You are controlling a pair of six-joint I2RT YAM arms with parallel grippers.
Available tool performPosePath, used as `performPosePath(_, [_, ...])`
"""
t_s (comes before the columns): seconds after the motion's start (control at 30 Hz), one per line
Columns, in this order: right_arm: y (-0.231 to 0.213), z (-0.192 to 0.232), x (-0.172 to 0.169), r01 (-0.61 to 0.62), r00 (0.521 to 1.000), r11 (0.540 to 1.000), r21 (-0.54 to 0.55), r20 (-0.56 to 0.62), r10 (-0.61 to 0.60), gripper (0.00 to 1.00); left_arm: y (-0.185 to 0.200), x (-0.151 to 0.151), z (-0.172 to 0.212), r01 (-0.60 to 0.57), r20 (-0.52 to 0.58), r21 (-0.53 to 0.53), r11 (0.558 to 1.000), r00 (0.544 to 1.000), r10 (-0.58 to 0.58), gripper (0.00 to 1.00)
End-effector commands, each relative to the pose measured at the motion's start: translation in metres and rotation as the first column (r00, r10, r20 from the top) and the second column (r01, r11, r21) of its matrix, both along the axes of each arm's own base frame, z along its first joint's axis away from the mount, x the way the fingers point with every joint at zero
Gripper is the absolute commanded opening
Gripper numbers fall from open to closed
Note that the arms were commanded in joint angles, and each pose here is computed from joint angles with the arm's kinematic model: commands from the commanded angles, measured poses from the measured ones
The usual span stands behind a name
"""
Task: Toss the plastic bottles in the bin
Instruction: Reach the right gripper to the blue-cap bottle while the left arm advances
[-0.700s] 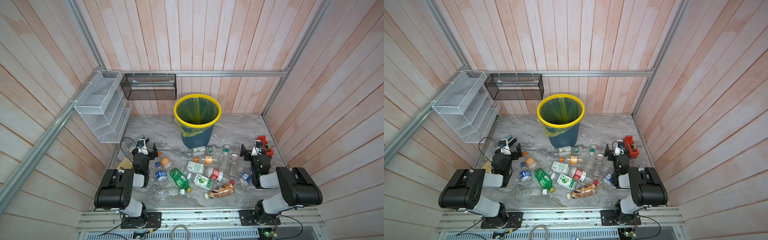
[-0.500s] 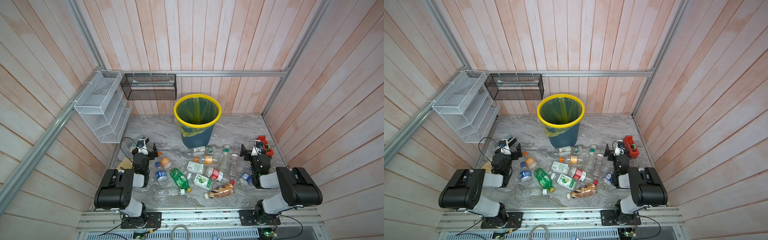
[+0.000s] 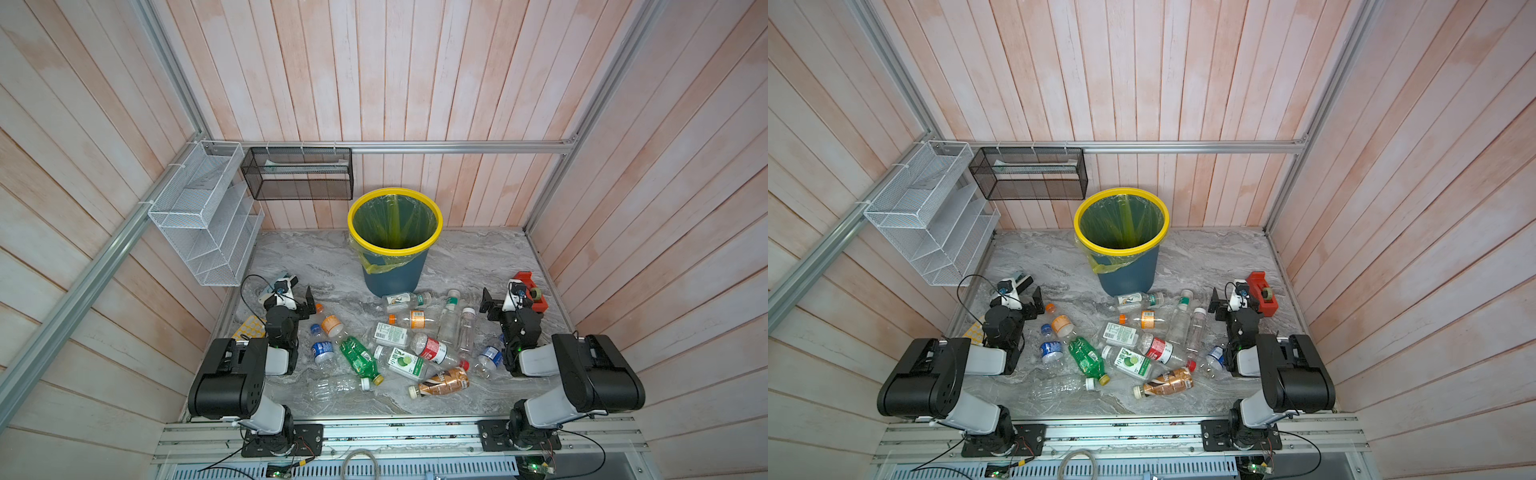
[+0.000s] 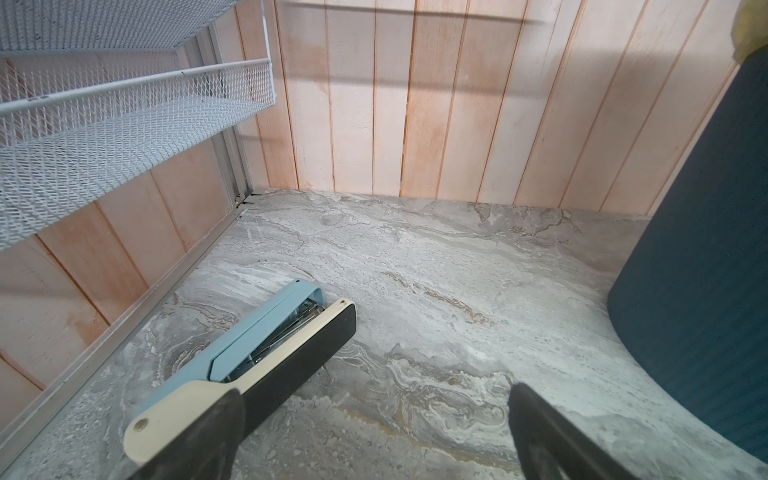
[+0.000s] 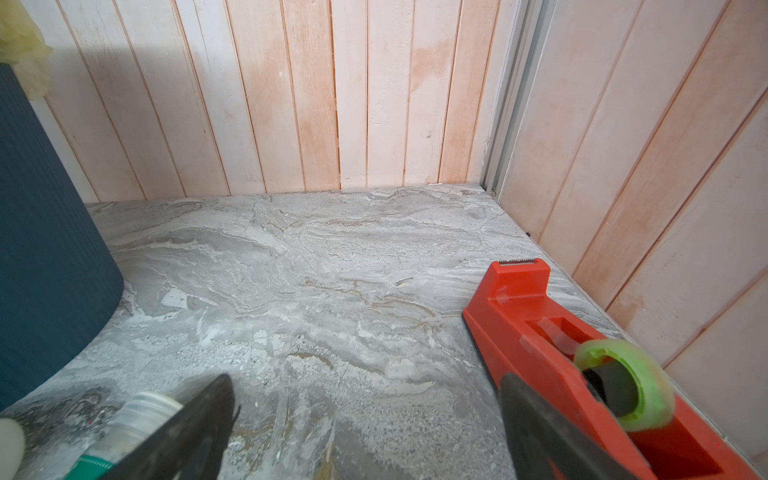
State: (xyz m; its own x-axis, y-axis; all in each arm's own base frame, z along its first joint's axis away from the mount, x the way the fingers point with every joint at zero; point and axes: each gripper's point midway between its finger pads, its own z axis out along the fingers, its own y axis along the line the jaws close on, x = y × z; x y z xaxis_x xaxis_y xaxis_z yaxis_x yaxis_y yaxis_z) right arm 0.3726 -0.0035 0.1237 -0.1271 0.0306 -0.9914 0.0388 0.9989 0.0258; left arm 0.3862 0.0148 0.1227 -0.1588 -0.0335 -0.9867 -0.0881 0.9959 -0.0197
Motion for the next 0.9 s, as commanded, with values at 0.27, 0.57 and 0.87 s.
performPosePath(0.27, [0.001, 0.006, 0.004, 0.0, 1.0, 1.0, -0.008, 0.018, 0.0, 0.97, 0.0, 0.002, 0.004, 0.01, 0.013, 0.0, 1.0, 1.0, -0.01, 1.0])
performPosePath(0.57, [0.001, 0.006, 0.004, 0.0, 1.0, 1.0, -0.007, 0.02, 0.0, 0.96, 0.003, 0.003, 0.009, -0.008, 0.03, -0.004, 1.0, 1.0, 0.008, 1.0])
performPosePath(0.87, [-0.021, 0.015, 0.005, 0.264, 0.899, 0.946, 0.188, -0.403, -0.171, 0.93, 0.0, -0.004, 0.084, -0.076, 0.026, -0.115, 0.99, 0.997, 0.079, 1.0])
